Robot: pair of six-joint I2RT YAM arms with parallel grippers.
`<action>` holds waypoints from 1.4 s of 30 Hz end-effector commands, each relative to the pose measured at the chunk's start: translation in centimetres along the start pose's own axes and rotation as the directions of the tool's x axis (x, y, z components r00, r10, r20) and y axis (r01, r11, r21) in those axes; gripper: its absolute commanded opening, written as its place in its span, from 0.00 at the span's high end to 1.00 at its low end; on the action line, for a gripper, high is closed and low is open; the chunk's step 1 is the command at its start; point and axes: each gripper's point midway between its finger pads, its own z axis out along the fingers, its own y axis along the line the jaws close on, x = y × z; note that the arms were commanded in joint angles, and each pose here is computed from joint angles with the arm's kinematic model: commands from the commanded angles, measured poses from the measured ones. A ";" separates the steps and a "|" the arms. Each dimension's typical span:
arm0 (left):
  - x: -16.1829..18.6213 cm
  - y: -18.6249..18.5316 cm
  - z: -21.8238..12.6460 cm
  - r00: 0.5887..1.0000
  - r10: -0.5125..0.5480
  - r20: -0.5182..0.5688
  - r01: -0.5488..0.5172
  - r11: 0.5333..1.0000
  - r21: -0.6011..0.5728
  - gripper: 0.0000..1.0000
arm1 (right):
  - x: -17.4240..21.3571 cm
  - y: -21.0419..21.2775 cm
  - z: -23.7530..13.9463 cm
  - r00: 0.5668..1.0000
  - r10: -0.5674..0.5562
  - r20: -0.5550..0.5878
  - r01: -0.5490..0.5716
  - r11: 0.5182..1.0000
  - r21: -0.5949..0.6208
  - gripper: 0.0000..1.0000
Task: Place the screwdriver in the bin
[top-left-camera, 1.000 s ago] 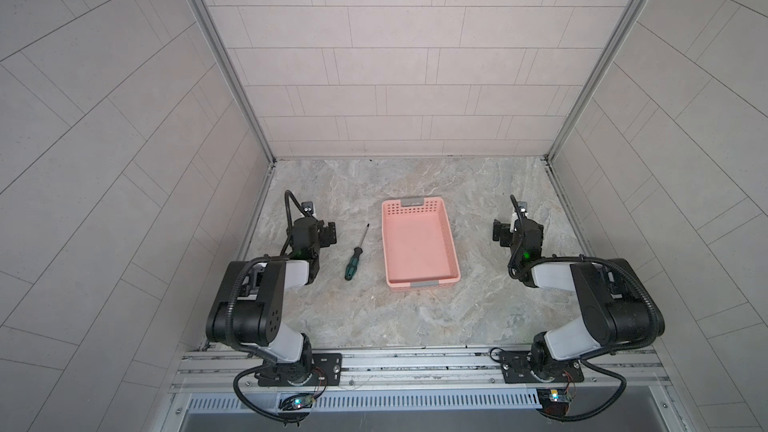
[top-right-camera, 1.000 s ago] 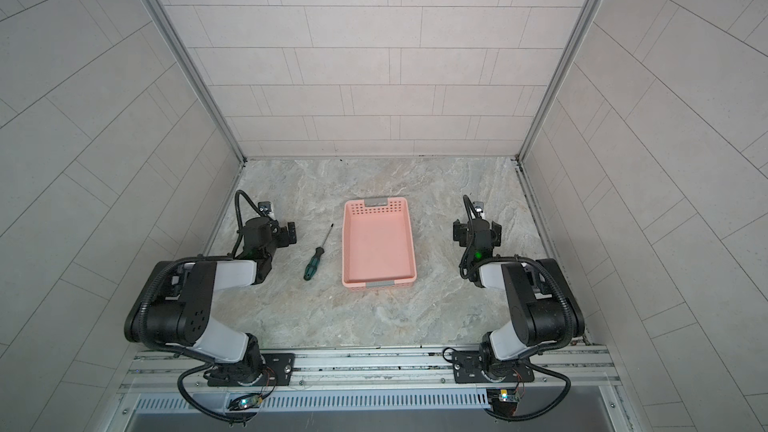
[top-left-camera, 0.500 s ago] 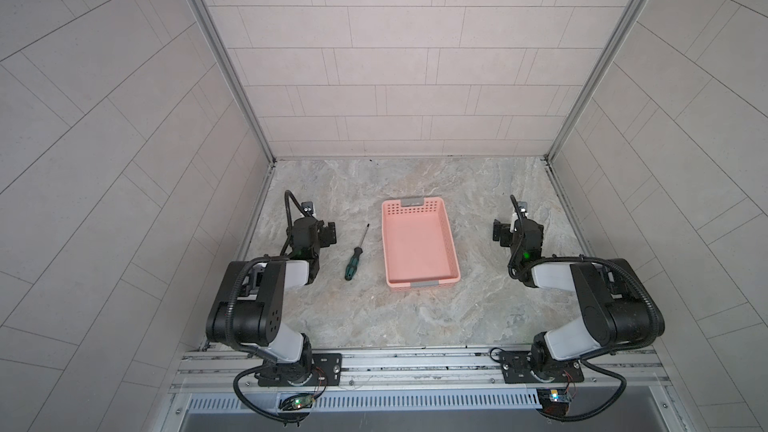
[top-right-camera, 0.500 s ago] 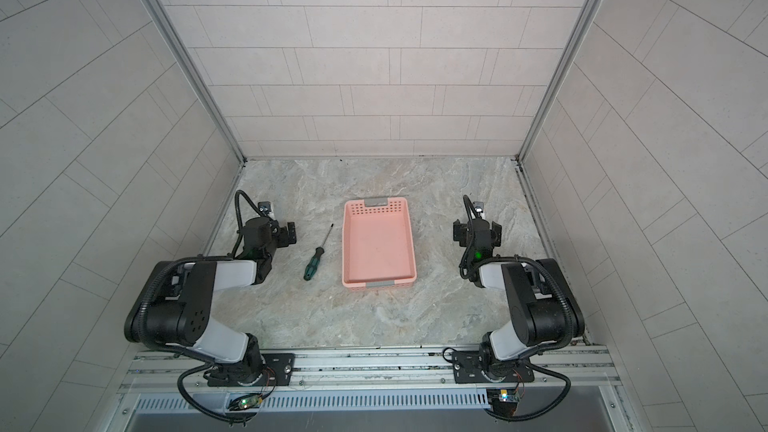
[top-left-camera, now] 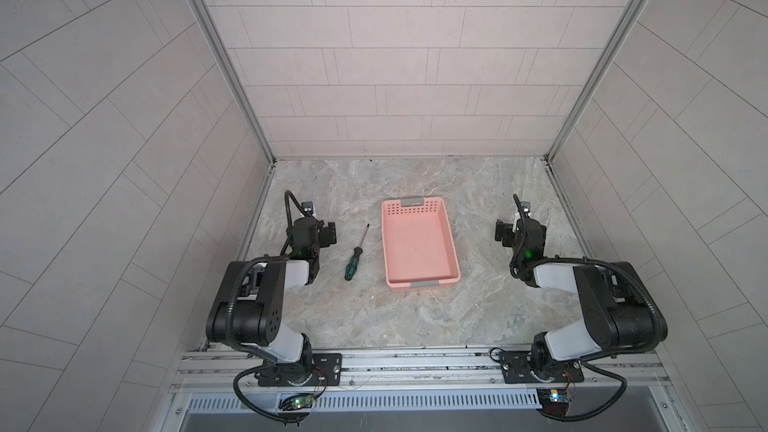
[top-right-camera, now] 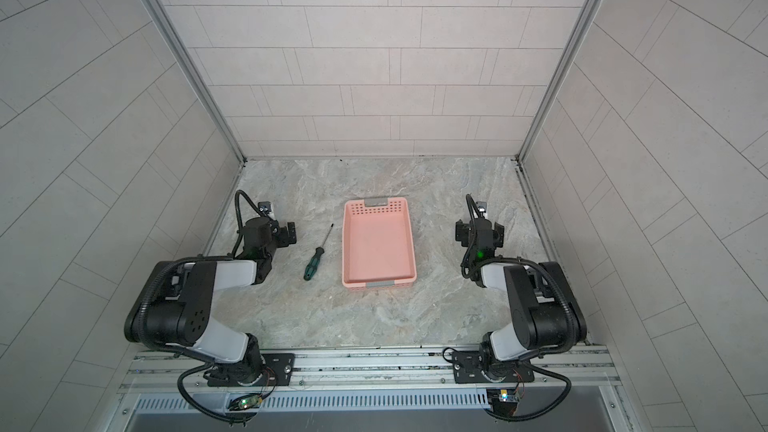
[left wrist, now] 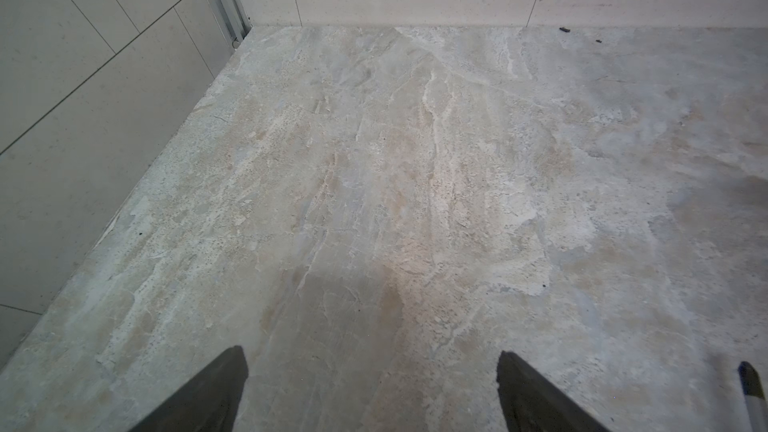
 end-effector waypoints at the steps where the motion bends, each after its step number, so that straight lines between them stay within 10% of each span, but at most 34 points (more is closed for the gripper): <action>1: -0.9 -0.1 0.1 1.000 0.000 0.023 0.000 1.000 0.000 0.00 | -1.7 -1.7 -0.7 0.992 0.060 -0.110 -0.054 0.997 0.056 0.00; 11: -2.7 1.1 -1.3 1.000 -0.016 -0.002 0.016 0.997 -0.078 0.00 | -6.8 -2.7 -8.3 0.988 0.151 -0.044 -0.154 0.987 -0.056 0.00; 17: -8.4 4.0 -8.6 0.923 -0.385 -0.005 0.373 0.899 -0.231 0.00 | -7.8 -2.7 -12.3 0.985 0.171 -0.027 -0.173 0.975 -0.138 0.00; 22: -10.9 2.4 -14.2 0.955 -0.297 -0.009 0.289 0.937 -0.197 0.00 | -7.8 -2.4 -13.8 0.985 0.162 -0.060 -0.171 0.969 -0.177 0.00; 42: 3.1 -7.2 -14.0 0.839 -0.150 -0.522 0.217 0.974 0.069 0.02 | -3.8 1.8 -15.0 0.944 0.067 -0.324 -0.193 0.908 -0.373 0.00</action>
